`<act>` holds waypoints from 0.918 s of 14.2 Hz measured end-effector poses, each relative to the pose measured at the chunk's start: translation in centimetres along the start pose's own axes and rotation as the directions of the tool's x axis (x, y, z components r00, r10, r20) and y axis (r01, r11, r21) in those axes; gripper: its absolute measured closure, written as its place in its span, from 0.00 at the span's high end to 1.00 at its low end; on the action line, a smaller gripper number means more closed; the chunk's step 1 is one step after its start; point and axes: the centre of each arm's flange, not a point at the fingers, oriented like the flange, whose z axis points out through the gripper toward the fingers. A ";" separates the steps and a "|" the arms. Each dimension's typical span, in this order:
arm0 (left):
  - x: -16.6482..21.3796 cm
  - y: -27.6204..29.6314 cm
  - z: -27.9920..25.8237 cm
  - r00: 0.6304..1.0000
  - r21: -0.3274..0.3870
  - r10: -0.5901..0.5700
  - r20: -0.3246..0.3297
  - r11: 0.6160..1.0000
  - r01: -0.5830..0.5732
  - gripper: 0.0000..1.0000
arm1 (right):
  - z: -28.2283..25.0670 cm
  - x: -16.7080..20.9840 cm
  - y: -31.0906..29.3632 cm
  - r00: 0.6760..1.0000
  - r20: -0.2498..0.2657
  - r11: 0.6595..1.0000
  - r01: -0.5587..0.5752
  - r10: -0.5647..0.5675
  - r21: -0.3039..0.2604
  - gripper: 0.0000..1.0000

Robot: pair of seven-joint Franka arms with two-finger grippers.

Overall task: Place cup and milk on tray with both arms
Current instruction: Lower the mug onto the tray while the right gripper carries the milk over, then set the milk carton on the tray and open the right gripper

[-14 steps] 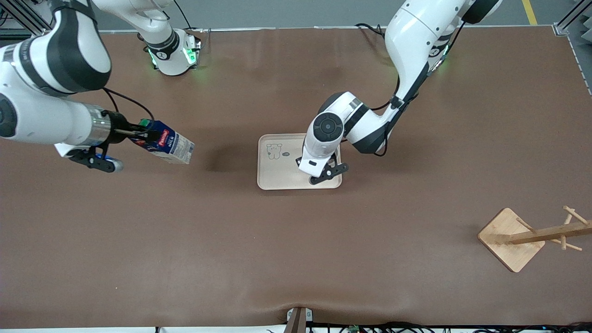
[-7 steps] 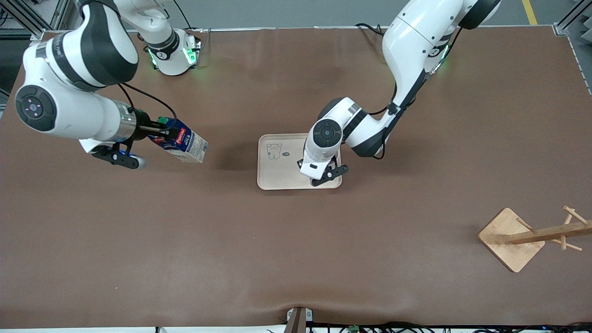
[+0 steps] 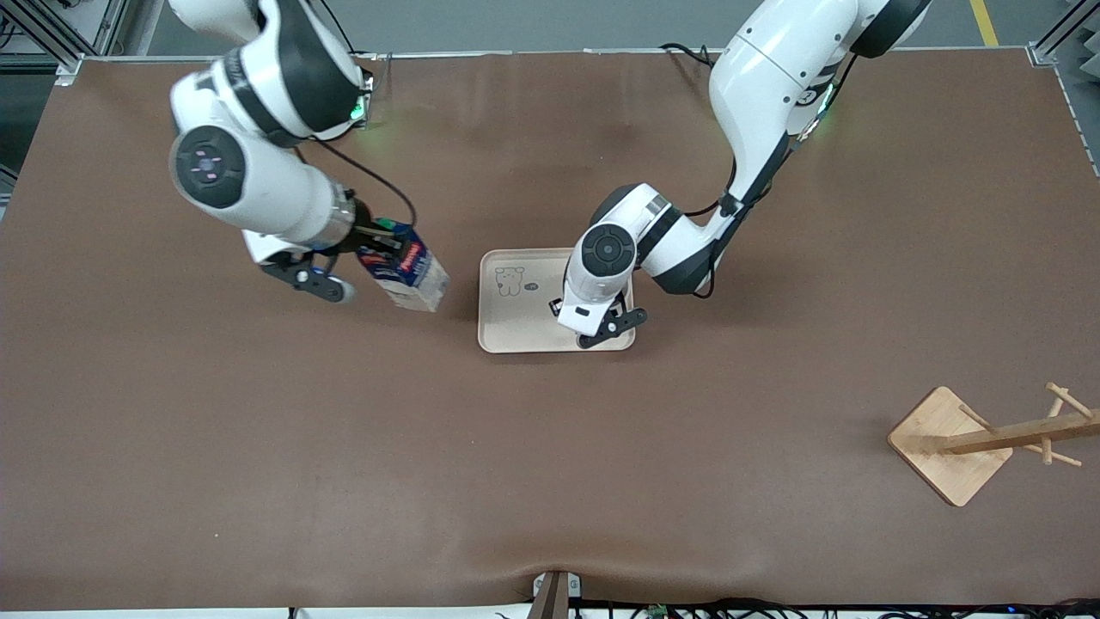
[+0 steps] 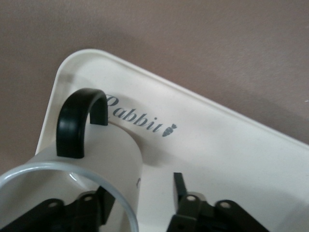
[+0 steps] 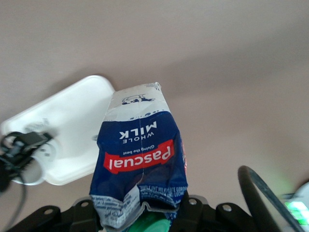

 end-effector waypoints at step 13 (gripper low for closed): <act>11.9 -8.0 -23.7 0.988 -0.090 -0.100 -0.118 0.992 0.089 1.00 | 12.7 -5.8 -8.5 0.995 -0.079 0.997 0.049 -0.054 -0.066 0.59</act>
